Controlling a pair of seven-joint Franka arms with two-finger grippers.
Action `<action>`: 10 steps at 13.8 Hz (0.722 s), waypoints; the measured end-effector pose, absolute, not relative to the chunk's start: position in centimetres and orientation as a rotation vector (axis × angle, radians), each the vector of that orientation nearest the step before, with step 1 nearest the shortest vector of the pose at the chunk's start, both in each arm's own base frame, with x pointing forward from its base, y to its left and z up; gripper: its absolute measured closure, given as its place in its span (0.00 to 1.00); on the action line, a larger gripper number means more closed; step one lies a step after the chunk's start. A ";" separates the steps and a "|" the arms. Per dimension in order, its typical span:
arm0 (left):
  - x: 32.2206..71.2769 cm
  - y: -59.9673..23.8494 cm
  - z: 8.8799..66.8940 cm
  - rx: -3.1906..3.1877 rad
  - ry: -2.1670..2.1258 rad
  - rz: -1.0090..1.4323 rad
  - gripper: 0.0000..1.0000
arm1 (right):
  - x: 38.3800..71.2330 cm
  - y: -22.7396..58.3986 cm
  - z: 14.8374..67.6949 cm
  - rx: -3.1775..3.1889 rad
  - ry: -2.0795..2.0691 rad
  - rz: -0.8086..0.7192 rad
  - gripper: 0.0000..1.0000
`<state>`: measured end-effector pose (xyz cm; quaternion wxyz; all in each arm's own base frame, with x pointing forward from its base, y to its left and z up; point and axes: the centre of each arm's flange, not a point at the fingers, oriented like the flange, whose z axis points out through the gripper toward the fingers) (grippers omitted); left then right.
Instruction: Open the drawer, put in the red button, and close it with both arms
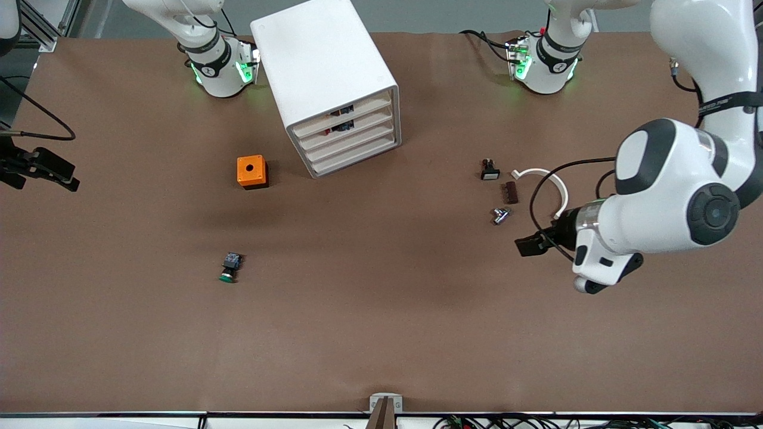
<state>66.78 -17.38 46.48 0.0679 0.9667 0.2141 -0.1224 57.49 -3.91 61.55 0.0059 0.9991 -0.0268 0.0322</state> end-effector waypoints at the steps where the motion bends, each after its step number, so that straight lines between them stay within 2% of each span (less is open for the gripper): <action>1: 66.8 -16.7 46.7 2.930 0.644 -0.357 0.00 | 57.5 -3.8 61.5 3.136 -0.085 0.096 0.00; 6: 65.5 -15.5 47.3 3.001 0.532 -0.415 0.00 | 57.4 -3.7 61.4 3.144 -0.086 0.082 0.00; 10: 63.2 -12.0 50.4 3.051 0.371 -0.417 0.00 | 57.4 -3.7 61.4 3.145 -0.086 0.081 0.00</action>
